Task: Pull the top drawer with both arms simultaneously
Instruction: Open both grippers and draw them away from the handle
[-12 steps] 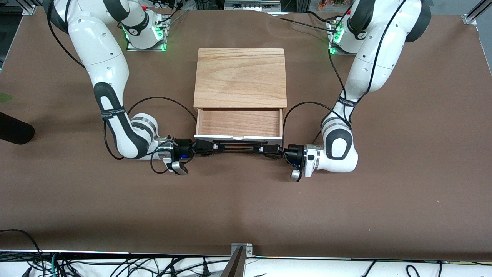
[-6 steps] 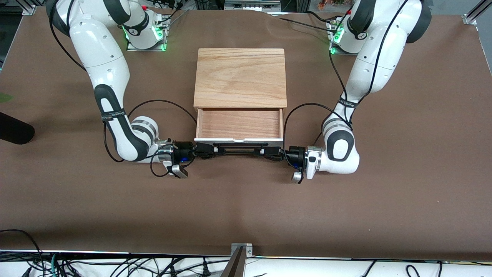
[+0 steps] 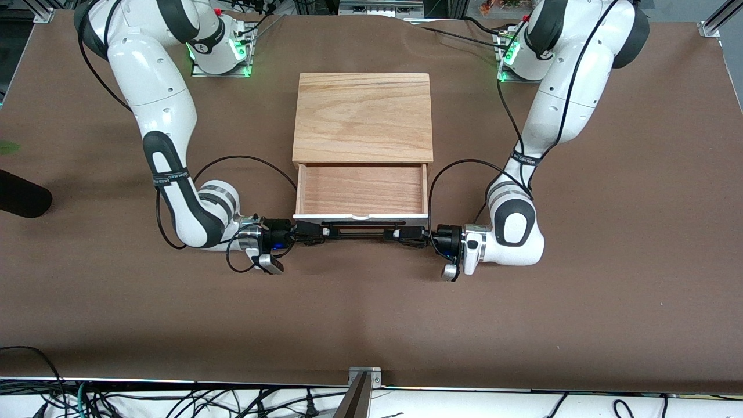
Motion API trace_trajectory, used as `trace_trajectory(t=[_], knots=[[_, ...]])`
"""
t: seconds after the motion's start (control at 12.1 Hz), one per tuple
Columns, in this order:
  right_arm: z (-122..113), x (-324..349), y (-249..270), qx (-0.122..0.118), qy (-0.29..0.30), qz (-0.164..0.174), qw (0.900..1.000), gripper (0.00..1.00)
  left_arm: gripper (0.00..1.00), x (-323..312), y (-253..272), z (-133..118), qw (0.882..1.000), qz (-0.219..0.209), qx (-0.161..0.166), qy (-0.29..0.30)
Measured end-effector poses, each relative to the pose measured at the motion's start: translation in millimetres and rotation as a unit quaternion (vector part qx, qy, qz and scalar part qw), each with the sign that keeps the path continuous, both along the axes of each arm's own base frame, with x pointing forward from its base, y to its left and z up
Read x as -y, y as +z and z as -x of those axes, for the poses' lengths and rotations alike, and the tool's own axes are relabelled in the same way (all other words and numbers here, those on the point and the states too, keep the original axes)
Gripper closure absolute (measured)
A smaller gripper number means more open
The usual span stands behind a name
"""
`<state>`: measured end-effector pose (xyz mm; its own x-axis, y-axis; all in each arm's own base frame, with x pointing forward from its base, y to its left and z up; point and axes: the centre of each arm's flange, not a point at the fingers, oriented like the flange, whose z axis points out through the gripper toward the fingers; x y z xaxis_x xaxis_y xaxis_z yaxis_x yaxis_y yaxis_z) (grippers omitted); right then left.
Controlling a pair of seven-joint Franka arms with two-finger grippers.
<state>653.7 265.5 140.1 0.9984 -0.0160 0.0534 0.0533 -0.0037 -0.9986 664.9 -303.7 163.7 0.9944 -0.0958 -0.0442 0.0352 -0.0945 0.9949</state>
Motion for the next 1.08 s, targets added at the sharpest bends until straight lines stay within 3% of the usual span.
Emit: trace_trajectory(t=[0.25,0.33,0.5,0.83,0.99,1.08], knots=[[-3.8,2.5,-4.5,-0.002,0.001,0.000,1.000,0.82,0.37,2.8,7.7,-3.2,1.000,0.005,0.005,-0.001],[-9.3,7.0,-4.0,0.001,-0.011,0.005,1.000,0.75,0.26,3.2,9.7,-3.4,1.000,0.007,0.005,-0.004],[-21.8,25.3,-5.6,0.007,-0.029,0.013,0.999,0.51,0.02,1.5,9.7,-3.8,1.000,0.006,0.004,-0.004],[-26.9,30.1,-8.0,0.009,-0.037,0.018,0.999,0.01,0.00,-22.2,25.9,-17.7,0.998,-0.056,0.027,-0.032],[-35.0,38.0,-1.4,-0.001,-0.040,0.034,0.999,0.00,0.00,-41.6,61.6,-35.4,0.991,-0.116,0.037,-0.050],[-41.0,48.9,6.6,-0.013,-0.029,0.058,0.998,0.00,0.00,-48.0,83.4,-42.2,0.986,-0.147,0.043,-0.059]])
